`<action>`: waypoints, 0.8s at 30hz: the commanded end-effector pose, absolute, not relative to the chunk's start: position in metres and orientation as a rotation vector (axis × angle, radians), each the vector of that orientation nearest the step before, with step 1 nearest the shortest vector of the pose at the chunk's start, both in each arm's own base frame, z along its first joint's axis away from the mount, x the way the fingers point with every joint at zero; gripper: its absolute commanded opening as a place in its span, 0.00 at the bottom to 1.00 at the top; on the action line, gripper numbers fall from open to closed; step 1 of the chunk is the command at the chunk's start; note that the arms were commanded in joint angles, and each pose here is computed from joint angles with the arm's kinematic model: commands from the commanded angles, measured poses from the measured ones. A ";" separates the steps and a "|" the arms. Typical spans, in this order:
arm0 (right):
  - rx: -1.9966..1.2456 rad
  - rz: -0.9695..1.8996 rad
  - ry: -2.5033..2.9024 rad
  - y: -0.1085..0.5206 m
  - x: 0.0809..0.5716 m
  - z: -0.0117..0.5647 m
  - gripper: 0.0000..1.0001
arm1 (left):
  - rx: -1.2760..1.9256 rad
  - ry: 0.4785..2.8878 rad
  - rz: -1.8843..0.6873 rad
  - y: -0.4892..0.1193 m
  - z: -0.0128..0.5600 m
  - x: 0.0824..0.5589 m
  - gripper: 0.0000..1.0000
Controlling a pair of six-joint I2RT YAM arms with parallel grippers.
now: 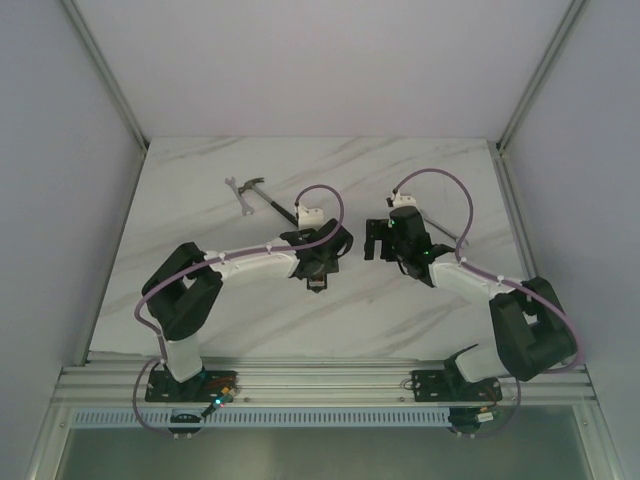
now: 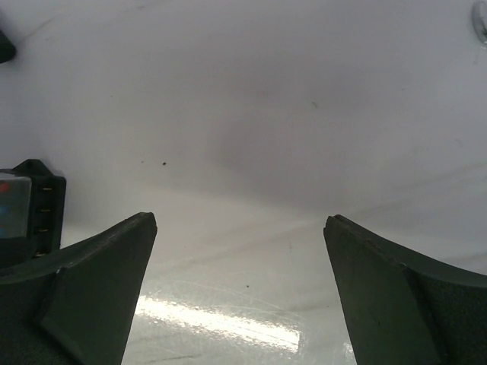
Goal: Snap on the fuse box
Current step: Close the fuse box cover on the fuse box base.
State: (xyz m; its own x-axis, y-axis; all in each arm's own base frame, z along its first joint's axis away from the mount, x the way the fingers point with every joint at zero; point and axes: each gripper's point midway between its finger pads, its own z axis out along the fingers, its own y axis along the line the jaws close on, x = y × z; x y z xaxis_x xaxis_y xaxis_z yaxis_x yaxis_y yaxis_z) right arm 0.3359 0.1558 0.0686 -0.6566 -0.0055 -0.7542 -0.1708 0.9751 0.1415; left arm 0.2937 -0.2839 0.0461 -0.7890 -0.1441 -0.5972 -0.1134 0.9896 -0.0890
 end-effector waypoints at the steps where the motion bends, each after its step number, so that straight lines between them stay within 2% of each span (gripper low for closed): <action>1: -0.150 0.381 2.234 0.175 0.338 0.087 1.00 | -0.165 2.474 -0.073 -0.286 0.059 0.294 0.79; 6: -0.205 0.595 2.232 0.203 0.323 0.101 0.95 | -0.127 2.447 -0.155 -0.289 0.079 0.293 0.84; 10: -0.227 0.798 2.219 0.228 0.311 0.109 0.84 | -0.116 2.407 -0.329 -0.288 0.094 0.291 0.82; 15: -0.262 1.035 2.207 0.261 0.296 0.116 0.71 | -0.118 2.387 -0.566 -0.285 0.096 0.291 0.76; 17: -0.268 1.101 2.209 0.272 0.292 0.117 0.61 | -0.112 2.402 -0.619 -0.283 0.091 0.290 0.72; 24: -0.293 1.187 2.272 0.300 0.288 0.099 0.47 | -0.142 2.458 -0.692 -0.276 0.071 0.290 0.60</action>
